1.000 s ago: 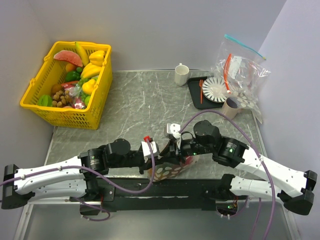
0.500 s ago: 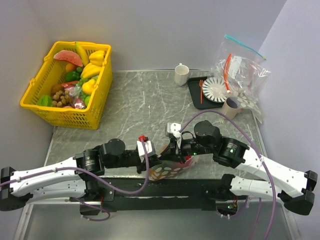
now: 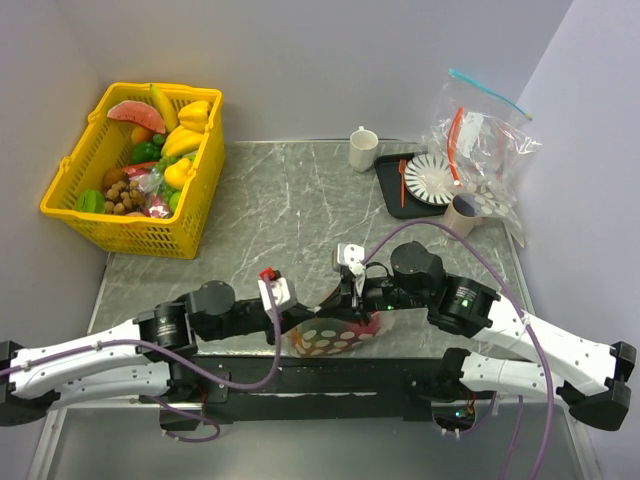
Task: Place the food in the zip-top bag and seal the zipper
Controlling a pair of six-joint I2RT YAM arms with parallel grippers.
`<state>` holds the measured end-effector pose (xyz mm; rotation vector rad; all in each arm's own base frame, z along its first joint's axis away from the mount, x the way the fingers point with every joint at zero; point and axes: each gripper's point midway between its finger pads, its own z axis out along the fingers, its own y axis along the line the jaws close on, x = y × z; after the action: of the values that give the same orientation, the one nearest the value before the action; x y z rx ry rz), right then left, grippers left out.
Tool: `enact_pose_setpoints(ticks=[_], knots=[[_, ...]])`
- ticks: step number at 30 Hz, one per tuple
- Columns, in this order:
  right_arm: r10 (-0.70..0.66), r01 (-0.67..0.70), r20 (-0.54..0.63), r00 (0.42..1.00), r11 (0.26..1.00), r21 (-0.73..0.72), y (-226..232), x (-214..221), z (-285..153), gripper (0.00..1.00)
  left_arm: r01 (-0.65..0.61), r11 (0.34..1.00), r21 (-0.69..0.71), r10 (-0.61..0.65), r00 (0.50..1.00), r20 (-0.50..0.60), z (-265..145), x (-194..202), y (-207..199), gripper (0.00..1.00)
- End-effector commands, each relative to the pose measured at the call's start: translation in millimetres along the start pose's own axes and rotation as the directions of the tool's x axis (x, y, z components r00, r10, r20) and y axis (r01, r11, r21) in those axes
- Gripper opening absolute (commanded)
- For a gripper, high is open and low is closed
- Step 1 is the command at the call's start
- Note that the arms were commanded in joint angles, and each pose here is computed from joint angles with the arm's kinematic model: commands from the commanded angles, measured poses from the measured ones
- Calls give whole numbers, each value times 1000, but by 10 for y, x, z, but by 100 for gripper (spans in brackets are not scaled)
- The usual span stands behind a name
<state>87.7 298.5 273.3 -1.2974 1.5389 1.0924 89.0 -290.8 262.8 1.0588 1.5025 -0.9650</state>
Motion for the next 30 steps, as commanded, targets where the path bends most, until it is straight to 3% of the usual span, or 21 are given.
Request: enact_pose_setpoints(ticks=[1,4,12,22,30], knots=[[15,-16,20,1000,997,78,-71,28,-117,0,52,976,-213,-22,990,142,-314,-343,363,1],[36,-39,32,999,994,100,-83,75,-153,0,66,948,-312,-18,988,152,-495,-336,538,1],[101,-112,76,992,982,152,-70,153,-325,0,161,740,-654,-41,980,195,-1086,-394,1135,1],[210,-222,78,975,952,209,-39,406,-522,0,153,620,-770,2,980,197,-1533,-479,1339,1],[245,-262,102,964,940,220,-9,476,-612,0,150,613,-776,12,980,199,-1586,-434,1354,1]])
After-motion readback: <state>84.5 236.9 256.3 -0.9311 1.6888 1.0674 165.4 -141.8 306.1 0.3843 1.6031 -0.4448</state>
